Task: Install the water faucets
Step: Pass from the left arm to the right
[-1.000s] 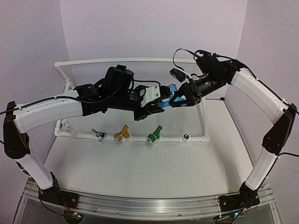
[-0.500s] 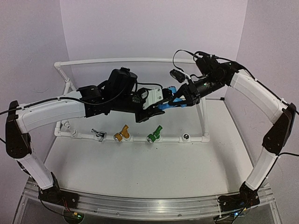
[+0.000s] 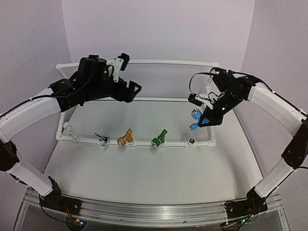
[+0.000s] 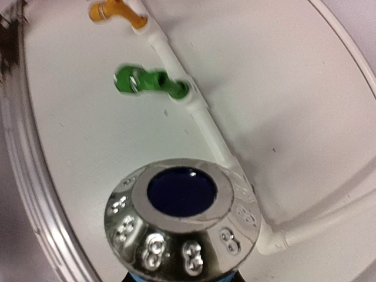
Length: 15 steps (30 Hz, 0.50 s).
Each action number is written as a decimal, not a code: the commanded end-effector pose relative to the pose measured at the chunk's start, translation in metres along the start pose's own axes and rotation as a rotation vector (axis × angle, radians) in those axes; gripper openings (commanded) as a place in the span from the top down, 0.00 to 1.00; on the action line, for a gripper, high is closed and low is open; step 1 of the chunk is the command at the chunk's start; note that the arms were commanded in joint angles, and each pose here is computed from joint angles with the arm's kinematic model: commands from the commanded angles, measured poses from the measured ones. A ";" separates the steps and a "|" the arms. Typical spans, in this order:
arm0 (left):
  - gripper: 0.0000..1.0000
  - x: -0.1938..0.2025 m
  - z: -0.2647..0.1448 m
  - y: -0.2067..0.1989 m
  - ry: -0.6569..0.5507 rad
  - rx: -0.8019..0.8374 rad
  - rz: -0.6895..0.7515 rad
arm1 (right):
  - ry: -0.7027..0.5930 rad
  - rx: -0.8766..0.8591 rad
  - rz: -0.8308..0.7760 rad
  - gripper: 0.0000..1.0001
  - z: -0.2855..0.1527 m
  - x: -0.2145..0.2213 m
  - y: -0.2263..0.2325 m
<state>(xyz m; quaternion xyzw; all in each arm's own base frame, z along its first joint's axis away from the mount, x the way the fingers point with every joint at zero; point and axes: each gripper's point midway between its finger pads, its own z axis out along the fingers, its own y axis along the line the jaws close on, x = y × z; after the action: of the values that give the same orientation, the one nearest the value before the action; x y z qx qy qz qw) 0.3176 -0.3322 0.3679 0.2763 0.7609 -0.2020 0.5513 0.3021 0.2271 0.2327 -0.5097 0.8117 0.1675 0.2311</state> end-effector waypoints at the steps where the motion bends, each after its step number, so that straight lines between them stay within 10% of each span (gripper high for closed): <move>1: 0.10 0.003 -0.026 0.046 -0.010 -0.110 -0.360 | 0.155 0.228 -0.408 1.00 0.008 0.032 -0.026; 15: 0.00 0.013 -0.030 0.066 0.019 -0.235 -0.532 | 0.366 0.269 -0.692 1.00 0.069 0.046 -0.032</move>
<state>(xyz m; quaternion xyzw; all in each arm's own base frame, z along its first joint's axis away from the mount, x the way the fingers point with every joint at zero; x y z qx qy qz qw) 0.3330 -0.2665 0.3582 0.0404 0.8292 -0.2434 0.5016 0.3173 0.2129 0.1565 -0.7118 0.6690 -0.0751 0.2006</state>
